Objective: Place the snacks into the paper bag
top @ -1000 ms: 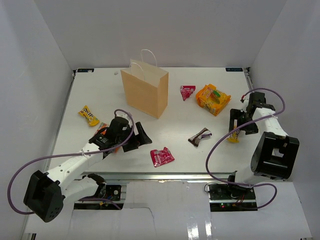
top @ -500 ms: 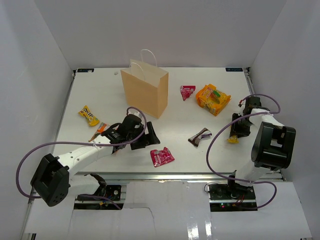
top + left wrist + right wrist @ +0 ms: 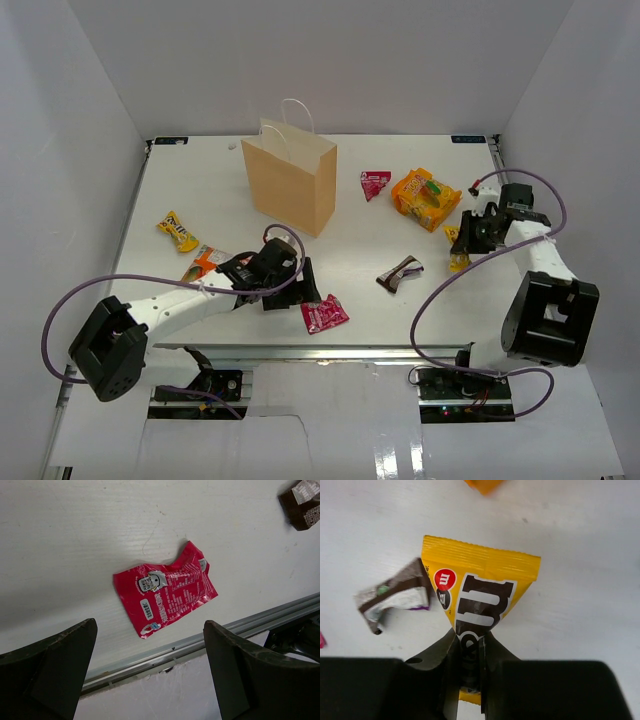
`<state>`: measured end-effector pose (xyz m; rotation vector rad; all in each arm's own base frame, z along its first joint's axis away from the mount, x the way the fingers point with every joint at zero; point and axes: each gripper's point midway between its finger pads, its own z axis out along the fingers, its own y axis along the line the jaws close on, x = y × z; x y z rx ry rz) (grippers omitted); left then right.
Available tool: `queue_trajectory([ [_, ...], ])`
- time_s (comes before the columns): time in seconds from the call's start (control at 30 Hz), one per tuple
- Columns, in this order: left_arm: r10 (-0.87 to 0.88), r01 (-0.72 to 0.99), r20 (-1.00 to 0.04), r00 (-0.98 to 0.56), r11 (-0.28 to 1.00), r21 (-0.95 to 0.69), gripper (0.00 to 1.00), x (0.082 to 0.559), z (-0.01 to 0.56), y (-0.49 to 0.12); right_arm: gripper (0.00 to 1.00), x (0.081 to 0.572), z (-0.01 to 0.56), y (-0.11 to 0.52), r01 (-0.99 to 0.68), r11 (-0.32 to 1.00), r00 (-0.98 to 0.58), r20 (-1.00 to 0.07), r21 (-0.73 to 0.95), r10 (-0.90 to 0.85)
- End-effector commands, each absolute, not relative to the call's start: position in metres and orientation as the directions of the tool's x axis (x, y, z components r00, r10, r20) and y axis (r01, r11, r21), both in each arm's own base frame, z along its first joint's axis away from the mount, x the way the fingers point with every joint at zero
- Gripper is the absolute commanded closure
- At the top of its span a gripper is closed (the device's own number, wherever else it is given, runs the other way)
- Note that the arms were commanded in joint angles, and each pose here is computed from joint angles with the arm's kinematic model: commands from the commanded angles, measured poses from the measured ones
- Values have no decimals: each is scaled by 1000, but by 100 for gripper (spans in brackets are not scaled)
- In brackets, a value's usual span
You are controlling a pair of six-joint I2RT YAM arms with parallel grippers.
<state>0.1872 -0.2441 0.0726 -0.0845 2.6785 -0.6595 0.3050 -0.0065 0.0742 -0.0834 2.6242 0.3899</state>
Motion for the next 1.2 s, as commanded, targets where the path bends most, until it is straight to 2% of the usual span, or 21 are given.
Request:
queue_trajectory([
  [0.0,-149,54,-381,-912,879,-474,2,190,89,-253,86,334,151,38,-471,846,-673,-721,248,-163],
  [0.1,-147,63,-405,-903,885,-461,2,192,90,-252,87,336,192,81,-664,731,-504,-816,155,-284],
  [0.17,-136,78,-415,-899,885,-460,2,190,92,-254,87,341,223,104,-736,675,-380,-861,59,-338],
  [0.2,-133,88,-425,-895,883,-462,2,190,95,-255,87,335,235,134,-799,601,-303,-876,19,-375],
  [0.27,-124,101,-434,-892,883,-459,2,188,96,-256,88,332,259,170,-857,512,-182,-897,-56,-402],
  [0.4,-115,121,-453,-884,880,-460,2,185,101,-256,88,341,331,220,-884,430,9,-927,-182,-375],
  [0.47,-116,126,-460,-880,878,-461,2,183,103,-255,88,345,340,244,-902,392,29,-931,-181,-364],
  [0.5,-118,123,-460,-880,878,-462,2,181,103,-255,89,347,366,253,-896,394,68,-939,-206,-336],
  [0.7,-144,109,-462,-875,872,-477,2,174,106,-250,89,358,392,304,-909,363,103,-953,-206,-285],
  [1.17,-129,117,-470,-873,881,-459,2,172,104,-245,90,396,385,349,-878,430,96,-957,-211,-274],
])
